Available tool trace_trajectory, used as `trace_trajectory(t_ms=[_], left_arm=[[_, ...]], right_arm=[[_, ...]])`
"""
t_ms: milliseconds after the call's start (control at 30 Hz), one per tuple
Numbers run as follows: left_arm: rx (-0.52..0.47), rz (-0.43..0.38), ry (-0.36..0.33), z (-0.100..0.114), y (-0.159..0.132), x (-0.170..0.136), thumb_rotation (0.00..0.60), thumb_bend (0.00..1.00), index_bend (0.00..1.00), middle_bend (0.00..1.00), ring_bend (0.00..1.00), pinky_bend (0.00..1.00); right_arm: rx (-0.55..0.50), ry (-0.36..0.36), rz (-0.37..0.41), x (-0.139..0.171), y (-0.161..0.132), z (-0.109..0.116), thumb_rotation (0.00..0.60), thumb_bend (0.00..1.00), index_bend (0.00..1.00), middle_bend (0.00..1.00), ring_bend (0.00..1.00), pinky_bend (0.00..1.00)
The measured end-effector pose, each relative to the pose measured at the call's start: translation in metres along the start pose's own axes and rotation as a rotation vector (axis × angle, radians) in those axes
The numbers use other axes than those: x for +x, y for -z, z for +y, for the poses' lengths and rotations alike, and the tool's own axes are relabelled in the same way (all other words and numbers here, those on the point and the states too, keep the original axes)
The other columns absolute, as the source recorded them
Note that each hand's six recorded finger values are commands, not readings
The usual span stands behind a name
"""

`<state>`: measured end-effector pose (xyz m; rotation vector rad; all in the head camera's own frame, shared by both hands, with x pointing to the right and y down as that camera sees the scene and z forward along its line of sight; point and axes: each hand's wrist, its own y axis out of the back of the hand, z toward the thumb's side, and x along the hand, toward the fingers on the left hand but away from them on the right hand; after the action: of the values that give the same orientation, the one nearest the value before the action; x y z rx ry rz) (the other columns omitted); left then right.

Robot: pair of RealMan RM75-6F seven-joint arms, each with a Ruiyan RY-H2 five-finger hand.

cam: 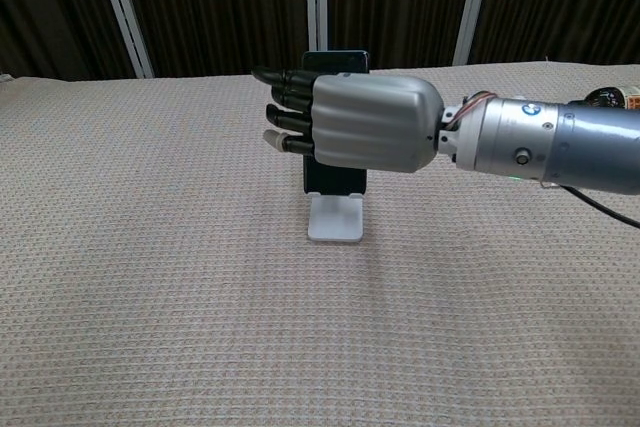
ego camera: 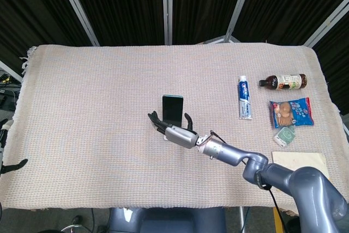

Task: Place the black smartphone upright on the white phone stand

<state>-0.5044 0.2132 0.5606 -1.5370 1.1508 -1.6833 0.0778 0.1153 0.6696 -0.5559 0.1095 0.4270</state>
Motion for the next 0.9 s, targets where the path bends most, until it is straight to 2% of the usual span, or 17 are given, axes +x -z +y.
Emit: trace_trajectory(t_ms=[167, 300, 567, 633, 733, 900], left_arm=[[-0.011, -0.015, -0.006, 0.002, -0.002, -0.002, 0.600, 0.00, 0.00, 0.00, 0.00, 0.00], [-0.016, -0.033, -0.021, 0.006, -0.005, -0.004, 0.600, 0.00, 0.00, 0.00, 0.00, 0.00], [-0.024, -0.087, -0.064, 0.010, -0.011, -0.011, 0.600, 0.00, 0.00, 0.00, 0.00, 0.00], [-0.029, -0.094, -0.074, 0.012, -0.012, -0.014, 0.600, 0.00, 0.00, 0.00, 0.00, 0.00], [-0.034, -0.104, -0.088, 0.015, -0.012, -0.017, 0.600, 0.00, 0.00, 0.00, 0.00, 0.00], [-0.031, -0.125, -0.121, 0.019, -0.014, -0.018, 0.600, 0.00, 0.00, 0.00, 0.00, 0.00]], right_arm=[[-0.073, -0.016, -0.109, 0.026, 0.028, -0.001, 0.600, 0.09, 0.11, 0.14, 0.14, 0.00], [-0.206, -0.067, -0.231, 0.065, 0.051, -0.007, 0.600, 0.09, 0.08, 0.11, 0.14, 0.00], [-0.692, -0.311, -0.520, 0.166, 0.069, -0.011, 0.600, 0.00, 0.00, 0.00, 0.00, 0.00], [-0.840, -0.376, -0.605, 0.194, 0.068, -0.011, 0.600, 0.00, 0.00, 0.00, 0.00, 0.00], [-1.001, -0.447, -0.690, 0.223, 0.064, -0.009, 0.600, 0.00, 0.00, 0.00, 0.00, 0.00], [-1.224, -0.550, -0.815, 0.265, 0.054, -0.005, 0.600, 0.00, 0.00, 0.00, 0.00, 0.00]])
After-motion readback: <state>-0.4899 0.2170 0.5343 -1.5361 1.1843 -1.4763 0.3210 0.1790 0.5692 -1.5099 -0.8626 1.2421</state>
